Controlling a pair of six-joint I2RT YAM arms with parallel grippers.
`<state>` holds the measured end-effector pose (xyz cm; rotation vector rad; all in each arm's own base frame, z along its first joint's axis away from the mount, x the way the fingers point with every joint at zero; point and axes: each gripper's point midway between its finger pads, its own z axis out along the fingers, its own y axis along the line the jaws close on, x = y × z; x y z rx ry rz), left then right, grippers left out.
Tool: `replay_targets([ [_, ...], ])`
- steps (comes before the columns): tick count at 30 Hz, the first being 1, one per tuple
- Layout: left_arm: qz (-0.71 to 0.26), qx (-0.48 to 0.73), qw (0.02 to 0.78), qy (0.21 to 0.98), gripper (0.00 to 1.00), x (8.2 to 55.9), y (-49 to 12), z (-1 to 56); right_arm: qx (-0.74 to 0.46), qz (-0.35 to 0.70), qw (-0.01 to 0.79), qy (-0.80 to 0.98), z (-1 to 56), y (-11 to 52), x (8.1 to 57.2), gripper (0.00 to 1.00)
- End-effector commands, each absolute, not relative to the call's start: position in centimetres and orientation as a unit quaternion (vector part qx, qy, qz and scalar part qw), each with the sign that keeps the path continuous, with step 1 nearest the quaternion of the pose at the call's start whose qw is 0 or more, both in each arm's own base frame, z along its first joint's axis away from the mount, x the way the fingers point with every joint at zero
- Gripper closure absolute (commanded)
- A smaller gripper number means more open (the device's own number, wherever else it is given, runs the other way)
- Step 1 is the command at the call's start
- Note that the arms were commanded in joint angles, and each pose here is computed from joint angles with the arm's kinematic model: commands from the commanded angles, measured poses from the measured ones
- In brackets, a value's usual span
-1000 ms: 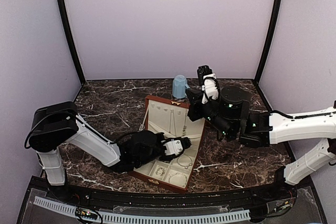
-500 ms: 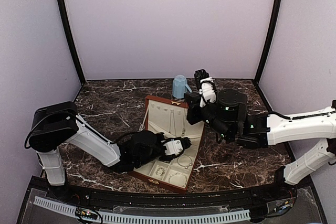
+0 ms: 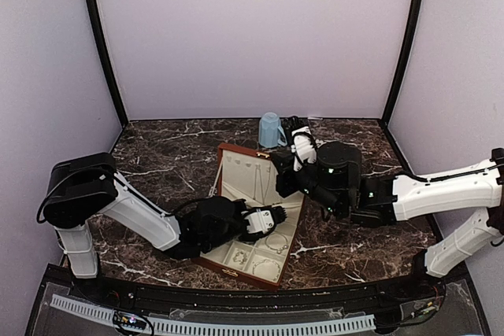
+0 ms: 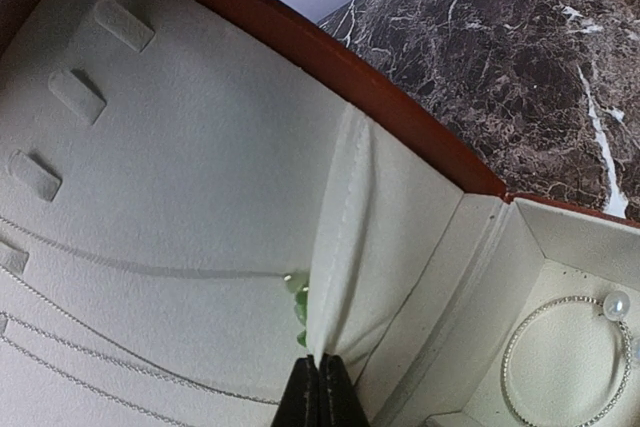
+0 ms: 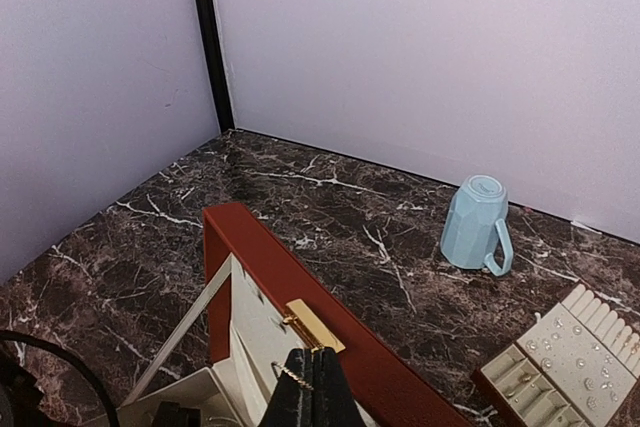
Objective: Organize the mixed jewelry
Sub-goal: Hang the necklace on the earring holder.
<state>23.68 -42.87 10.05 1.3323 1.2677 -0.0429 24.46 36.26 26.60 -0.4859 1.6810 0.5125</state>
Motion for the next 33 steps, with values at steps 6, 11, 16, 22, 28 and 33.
replay_targets([
  [6, -0.025, 0.569, 0.611, 0.55, 1.0, 23.1, -42.5, 10.3, -0.233, 0.258, 0.593, 0.727, 25.2, 37.8, 23.4, 1.0],
  [11, -0.026, 0.567, 0.612, 0.551, 1.0, 23.1, -42.5, 10.3, -0.24, 0.258, 0.587, 0.728, 25.0, 38.4, 23.5, 1.0],
  [16, -0.026, 0.566, 0.613, 0.551, 1.0, 23.1, -42.5, 10.4, -0.248, 0.248, 0.579, 0.736, 24.4, 39.0, 23.8, 1.0],
  [22, -0.029, 0.565, 0.615, 0.55, 1.0, 22.9, -42.4, 10.3, -0.24, 0.235, 0.567, 0.752, 23.7, 39.0, 24.7, 1.0],
  [28, -0.025, 0.566, 0.615, 0.549, 1.0, 22.8, -42.3, 10.1, -0.233, 0.223, 0.552, 0.769, 23.8, 39.0, 25.5, 1.0],
  [33, -0.025, 0.566, 0.615, 0.549, 1.0, 22.7, -42.2, 10.0, -0.231, 0.217, 0.527, 0.789, 23.9, 39.3, 26.0, 1.0],
])
